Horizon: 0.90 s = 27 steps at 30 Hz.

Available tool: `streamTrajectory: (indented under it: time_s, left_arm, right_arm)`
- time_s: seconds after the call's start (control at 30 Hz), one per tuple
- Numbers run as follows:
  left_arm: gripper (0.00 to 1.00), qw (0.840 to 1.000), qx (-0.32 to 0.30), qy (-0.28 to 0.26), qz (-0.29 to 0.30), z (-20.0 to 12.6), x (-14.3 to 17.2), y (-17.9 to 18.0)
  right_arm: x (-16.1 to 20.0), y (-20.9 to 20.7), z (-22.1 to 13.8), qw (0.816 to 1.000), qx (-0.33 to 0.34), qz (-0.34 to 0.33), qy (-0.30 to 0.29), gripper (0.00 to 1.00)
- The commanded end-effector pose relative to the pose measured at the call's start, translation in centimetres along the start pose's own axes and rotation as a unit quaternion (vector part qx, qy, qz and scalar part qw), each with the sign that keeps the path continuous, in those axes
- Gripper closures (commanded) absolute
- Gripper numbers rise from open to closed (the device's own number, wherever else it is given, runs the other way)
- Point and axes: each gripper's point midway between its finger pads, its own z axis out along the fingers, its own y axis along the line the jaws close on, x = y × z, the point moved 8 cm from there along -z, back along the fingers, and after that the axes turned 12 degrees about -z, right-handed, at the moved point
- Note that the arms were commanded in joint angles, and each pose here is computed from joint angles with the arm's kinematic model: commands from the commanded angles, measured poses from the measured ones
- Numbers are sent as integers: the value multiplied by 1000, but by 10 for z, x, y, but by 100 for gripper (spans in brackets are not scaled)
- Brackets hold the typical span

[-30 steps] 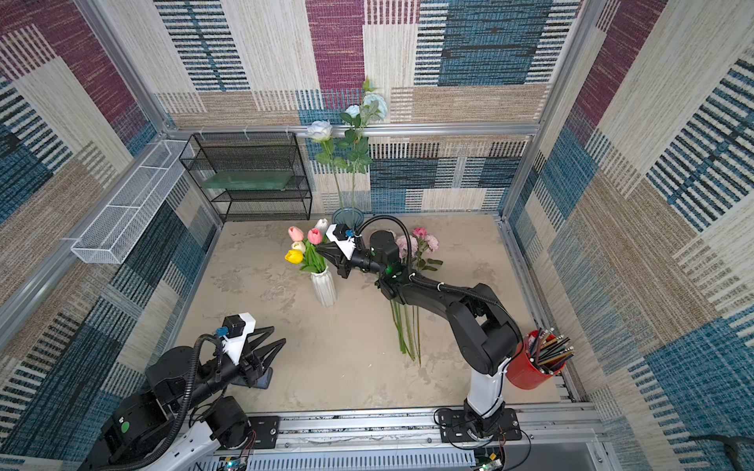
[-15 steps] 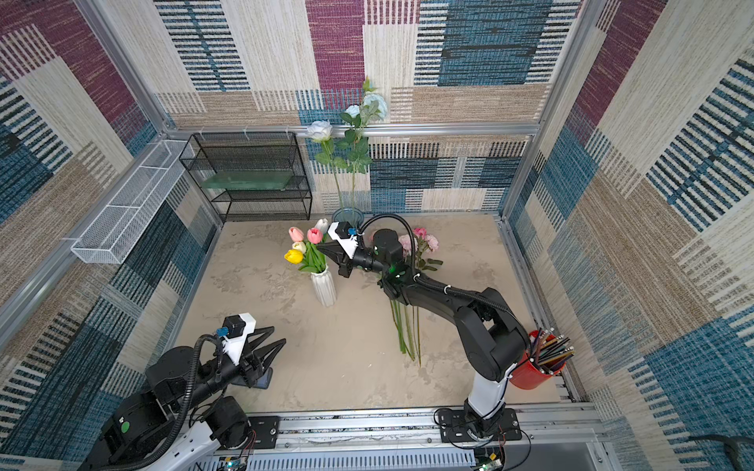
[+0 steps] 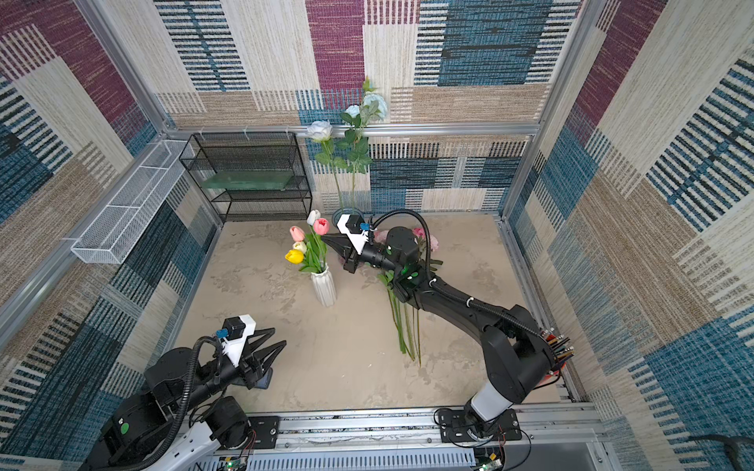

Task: Pick out pink flowers from the vase
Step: Pick up the flower from the vase.

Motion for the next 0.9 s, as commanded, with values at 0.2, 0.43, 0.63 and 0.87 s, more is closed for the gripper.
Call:
streamTrajectory:
  time_s: [0.2, 0.43, 0.63, 0.87]
  left_arm:
    - [53, 1000, 8, 0, 8, 2, -1, -2]
    - [53, 1000, 7, 6, 7, 4, -1, -2]
    - [47, 1000, -4, 9, 11, 9, -3, 0]
    - [46, 999, 3, 37, 29, 31, -14, -5]
  right_arm:
    - [-39, -3, -11, 999, 20, -12, -25, 100]
    - [-53, 0, -18, 999, 22, -13, -33, 100]
    - [-80, -11, -29, 997, 76, 21, -27, 100]
    - [-113, -16, -52, 990, 124, 49, -35, 100]
